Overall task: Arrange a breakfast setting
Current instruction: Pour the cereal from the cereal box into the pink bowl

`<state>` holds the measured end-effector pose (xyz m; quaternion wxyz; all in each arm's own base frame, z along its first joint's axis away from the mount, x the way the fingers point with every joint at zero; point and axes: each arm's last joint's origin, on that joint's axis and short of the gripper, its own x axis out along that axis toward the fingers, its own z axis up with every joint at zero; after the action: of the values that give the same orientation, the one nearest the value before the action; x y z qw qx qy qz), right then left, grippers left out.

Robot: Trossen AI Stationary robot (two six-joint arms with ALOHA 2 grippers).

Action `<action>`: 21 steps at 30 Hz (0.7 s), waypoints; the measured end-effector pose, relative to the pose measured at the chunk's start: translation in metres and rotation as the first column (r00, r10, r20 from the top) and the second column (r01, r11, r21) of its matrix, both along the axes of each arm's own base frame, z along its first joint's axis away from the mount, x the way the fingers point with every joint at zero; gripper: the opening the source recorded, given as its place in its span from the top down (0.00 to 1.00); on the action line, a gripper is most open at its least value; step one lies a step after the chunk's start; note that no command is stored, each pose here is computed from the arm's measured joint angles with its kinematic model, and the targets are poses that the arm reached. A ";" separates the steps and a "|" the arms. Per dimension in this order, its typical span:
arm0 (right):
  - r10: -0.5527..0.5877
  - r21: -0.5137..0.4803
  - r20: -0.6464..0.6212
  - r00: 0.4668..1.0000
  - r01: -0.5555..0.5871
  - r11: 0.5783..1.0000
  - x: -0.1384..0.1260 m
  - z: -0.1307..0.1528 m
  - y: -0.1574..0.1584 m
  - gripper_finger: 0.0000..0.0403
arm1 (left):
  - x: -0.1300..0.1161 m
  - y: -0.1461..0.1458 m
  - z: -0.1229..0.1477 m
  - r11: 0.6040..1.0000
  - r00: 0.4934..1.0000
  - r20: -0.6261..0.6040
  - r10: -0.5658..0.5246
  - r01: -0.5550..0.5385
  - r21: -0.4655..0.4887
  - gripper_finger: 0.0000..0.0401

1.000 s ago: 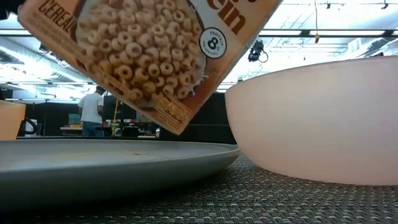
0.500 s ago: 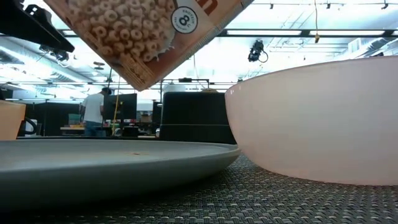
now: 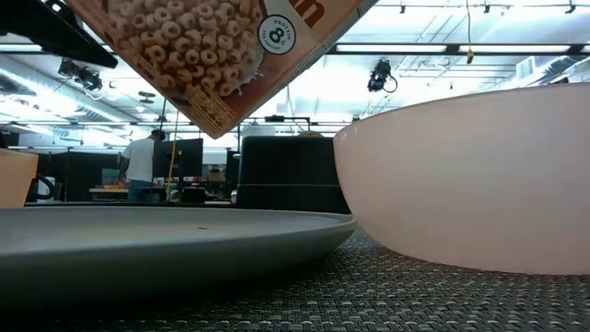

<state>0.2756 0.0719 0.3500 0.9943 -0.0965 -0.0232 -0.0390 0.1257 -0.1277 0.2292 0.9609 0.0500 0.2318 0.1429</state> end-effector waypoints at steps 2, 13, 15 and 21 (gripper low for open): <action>0.000 0.005 0.000 1.000 0.000 1.000 0.000 0.000 0.000 0.99 | 0.001 -0.002 0.002 1.000 1.000 0.012 -0.017 0.017 0.018 0.11; 0.001 0.009 0.000 1.000 -0.001 1.000 0.000 0.000 0.000 0.99 | 0.005 -0.004 0.009 0.991 0.995 0.096 -0.004 -0.009 0.131 0.11; 0.001 0.009 0.000 1.000 -0.001 1.000 0.000 0.000 0.000 0.99 | 0.006 -0.005 0.009 0.993 0.994 0.106 -0.002 -0.011 0.119 0.11; 0.006 0.010 -0.001 1.000 -0.006 1.000 0.000 0.000 0.000 0.99 | 0.017 -0.006 0.010 0.992 0.992 0.124 0.020 -0.035 0.121 0.11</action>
<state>0.2759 0.0723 0.3499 0.9949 -0.0915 -0.0230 -0.0360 0.1426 -0.1340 0.2391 0.9663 0.0972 0.1639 0.1732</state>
